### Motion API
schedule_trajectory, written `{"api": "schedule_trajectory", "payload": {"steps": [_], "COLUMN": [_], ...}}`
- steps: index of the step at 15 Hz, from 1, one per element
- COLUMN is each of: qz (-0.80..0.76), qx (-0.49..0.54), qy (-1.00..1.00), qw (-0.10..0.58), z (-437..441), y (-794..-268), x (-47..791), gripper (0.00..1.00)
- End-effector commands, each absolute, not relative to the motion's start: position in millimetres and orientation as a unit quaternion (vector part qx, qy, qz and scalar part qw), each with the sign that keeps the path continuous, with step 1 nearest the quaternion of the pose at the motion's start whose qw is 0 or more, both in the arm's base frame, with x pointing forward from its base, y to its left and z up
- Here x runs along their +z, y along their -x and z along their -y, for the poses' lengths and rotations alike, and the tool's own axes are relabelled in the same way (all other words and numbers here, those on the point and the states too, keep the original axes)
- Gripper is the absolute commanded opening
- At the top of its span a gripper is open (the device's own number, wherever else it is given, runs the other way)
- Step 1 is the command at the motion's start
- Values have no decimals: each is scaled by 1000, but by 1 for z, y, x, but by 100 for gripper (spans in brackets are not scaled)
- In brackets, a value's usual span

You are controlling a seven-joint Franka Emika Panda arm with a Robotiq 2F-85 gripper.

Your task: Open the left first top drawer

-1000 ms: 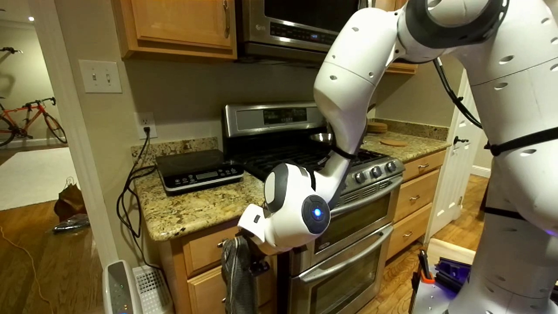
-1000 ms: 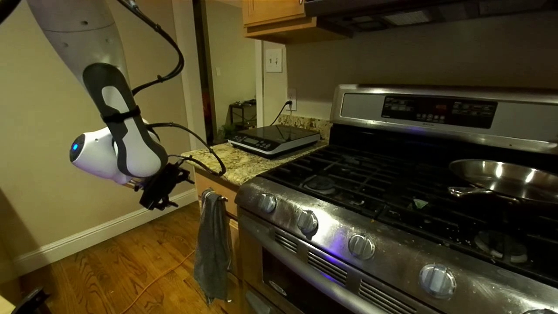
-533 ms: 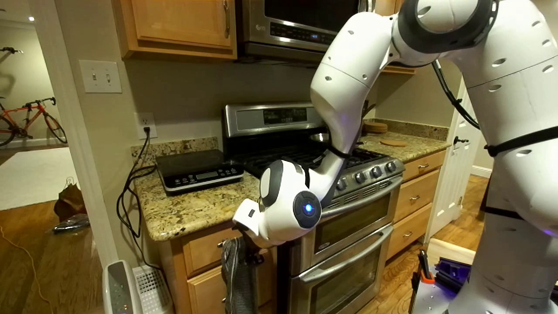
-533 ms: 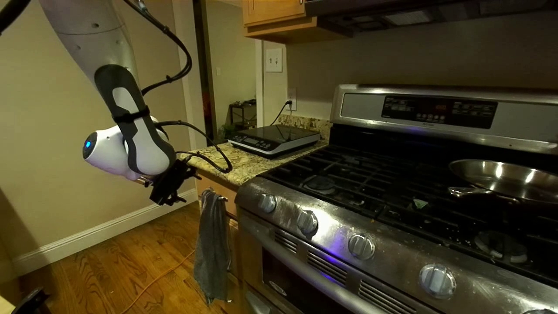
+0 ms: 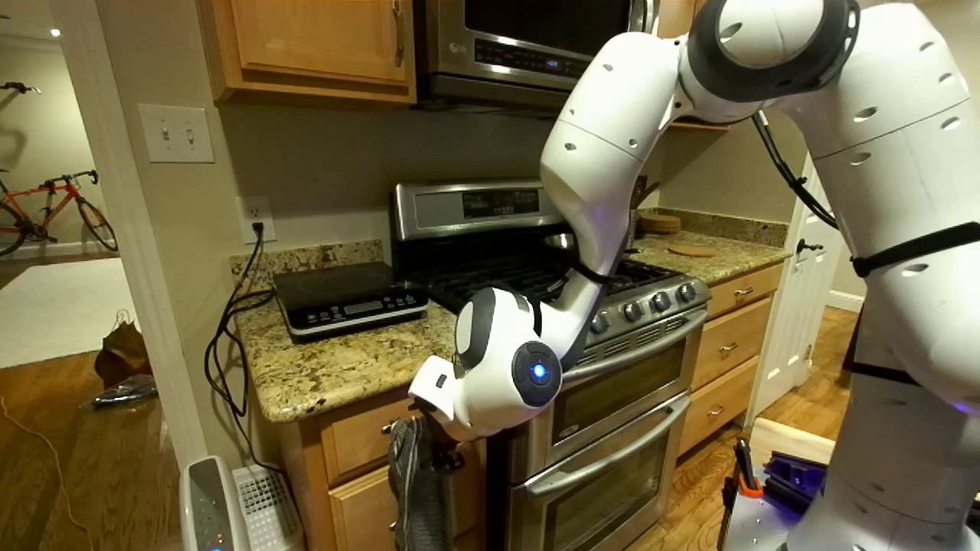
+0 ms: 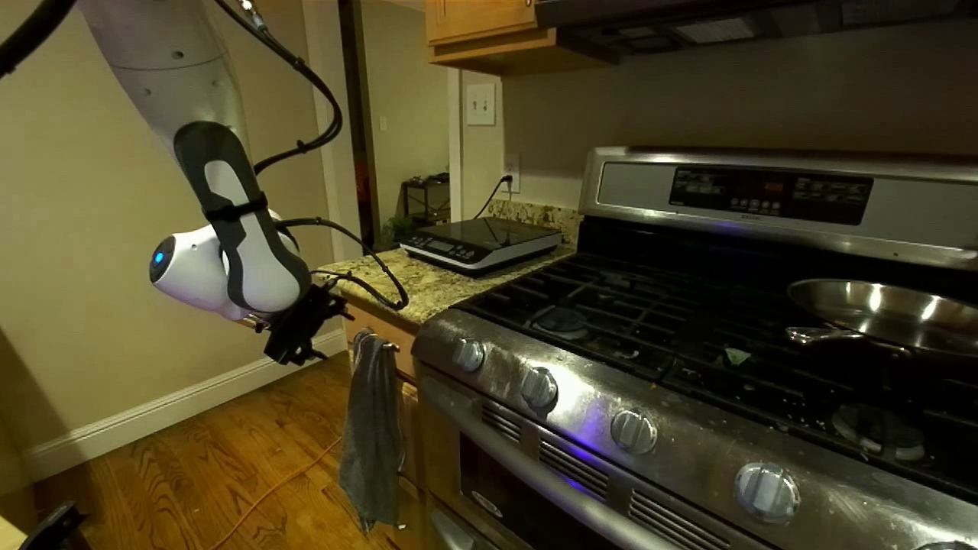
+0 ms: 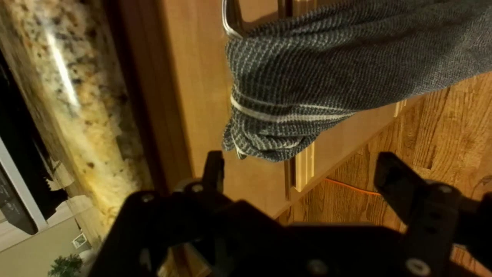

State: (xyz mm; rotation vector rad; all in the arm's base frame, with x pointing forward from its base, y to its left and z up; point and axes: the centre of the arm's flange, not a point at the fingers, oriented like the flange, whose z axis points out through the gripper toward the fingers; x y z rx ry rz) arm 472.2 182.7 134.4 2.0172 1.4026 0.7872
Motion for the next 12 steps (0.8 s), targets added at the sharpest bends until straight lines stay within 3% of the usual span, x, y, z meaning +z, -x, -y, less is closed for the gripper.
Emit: {"api": "schedule_trajectory", "payload": {"steps": [1, 12], "qz": [-524, -520], "qx": [292, 288], "qy": [-747, -755], "qw": [289, 277], "z": [-171, -176], "y": [-481, -479], "x": [126, 125], "gripper": [100, 100]}}
